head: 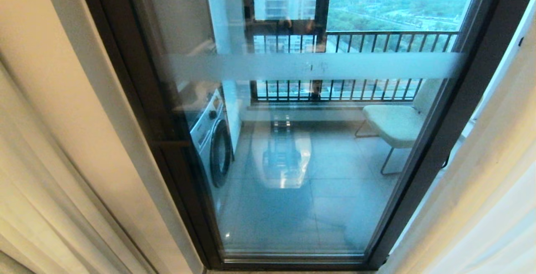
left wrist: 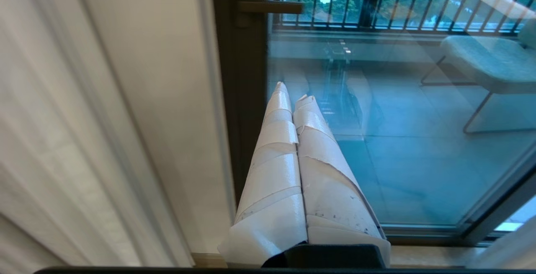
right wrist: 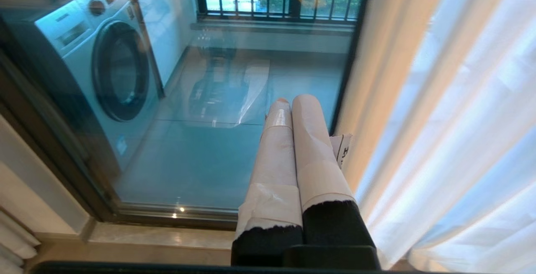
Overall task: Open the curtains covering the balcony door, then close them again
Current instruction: Pull the inner curtains open on both sides
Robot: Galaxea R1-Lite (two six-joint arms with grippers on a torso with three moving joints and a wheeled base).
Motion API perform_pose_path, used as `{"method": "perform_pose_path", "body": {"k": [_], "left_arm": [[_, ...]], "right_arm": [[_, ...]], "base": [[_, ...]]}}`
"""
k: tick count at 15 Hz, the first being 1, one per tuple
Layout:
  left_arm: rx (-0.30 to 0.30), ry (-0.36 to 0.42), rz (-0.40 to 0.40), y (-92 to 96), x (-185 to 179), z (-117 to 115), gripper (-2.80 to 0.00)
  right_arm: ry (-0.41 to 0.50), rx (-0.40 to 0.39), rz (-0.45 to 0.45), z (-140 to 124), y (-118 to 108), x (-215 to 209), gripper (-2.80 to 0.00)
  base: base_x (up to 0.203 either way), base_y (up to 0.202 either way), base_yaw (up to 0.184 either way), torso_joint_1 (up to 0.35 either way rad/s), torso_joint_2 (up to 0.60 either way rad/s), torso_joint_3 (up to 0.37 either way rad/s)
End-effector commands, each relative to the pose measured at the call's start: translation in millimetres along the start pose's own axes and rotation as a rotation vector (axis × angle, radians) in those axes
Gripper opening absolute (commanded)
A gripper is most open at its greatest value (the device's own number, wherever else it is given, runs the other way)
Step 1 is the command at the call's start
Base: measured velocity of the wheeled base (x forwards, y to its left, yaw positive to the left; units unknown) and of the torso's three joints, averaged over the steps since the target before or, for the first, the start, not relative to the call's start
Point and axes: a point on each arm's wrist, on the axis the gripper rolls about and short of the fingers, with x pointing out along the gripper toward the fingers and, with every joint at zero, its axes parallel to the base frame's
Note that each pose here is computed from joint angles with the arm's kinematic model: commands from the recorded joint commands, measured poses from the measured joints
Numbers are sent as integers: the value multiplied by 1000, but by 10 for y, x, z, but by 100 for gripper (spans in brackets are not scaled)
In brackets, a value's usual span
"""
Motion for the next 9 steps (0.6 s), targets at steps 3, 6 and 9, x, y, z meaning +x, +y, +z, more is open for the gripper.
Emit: {"method": "perform_pose_path", "body": {"k": [3,6,9], "left_arm": [[-1,-3,0,0,-1,0,-280],[-1,-2,-1,0,-1,0,-280],[-1,-2,-1,0,-1,0,-280]], "right_arm": [[-1,-1,0,0,0,0,-280],[-1,-1,1,0,0,0,-280],[-1,-1,1,0,0,0,-280]], "base": [[0,-192,-1,2,2,0],[0,-191,0,1,4,2],[0,-192,1,0,1,3]]}}
